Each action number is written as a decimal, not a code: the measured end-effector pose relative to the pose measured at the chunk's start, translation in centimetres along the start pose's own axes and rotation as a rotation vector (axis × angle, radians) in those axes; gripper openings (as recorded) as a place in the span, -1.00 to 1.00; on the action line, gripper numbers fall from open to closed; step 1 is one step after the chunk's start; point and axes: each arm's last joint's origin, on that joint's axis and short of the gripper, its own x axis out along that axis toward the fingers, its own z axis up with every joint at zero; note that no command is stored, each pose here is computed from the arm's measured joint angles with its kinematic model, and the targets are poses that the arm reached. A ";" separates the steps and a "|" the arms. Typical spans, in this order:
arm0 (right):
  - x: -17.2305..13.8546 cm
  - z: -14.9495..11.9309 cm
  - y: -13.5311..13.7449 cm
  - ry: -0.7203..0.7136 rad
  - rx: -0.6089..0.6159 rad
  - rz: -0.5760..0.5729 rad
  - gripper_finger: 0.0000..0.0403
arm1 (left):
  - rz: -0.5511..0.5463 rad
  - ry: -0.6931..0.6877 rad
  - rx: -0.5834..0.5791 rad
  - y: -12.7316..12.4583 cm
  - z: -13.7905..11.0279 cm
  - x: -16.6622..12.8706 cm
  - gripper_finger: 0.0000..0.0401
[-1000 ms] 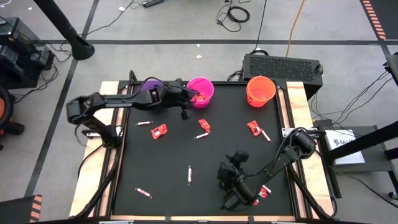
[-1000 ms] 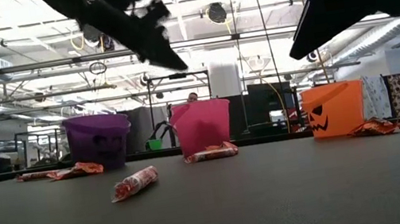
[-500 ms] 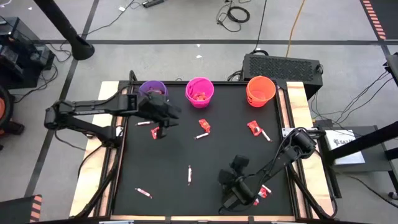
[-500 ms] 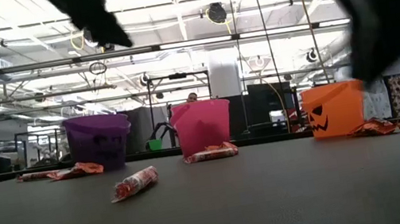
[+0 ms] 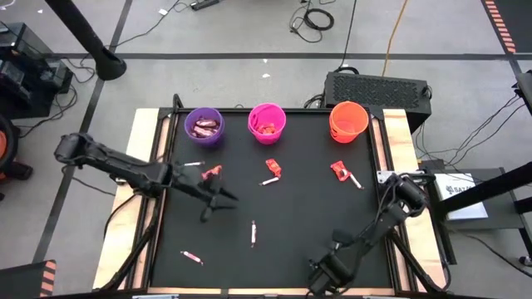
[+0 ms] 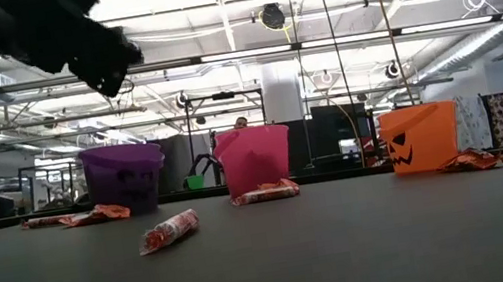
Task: Sort candy by brand, put in halloween buckets
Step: Put the red chocolate bar into the pink bucket
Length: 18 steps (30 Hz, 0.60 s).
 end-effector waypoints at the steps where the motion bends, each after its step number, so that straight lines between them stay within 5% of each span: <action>1: 0.0 -0.3 0.1 0.000 0.000 -0.001 -0.05 | -0.027 -0.040 0.017 -0.4 -0.5 0.2 -0.31; 6: 0.1 -1.1 0.4 0.010 0.064 -0.009 -0.05 | -0.117 -0.192 0.106 -1.9 -1.5 0.9 -0.31; 18: 0.3 -3.9 1.0 0.041 0.075 -0.045 -0.05 | -0.079 -0.165 0.106 -1.8 -3.0 3.1 -0.31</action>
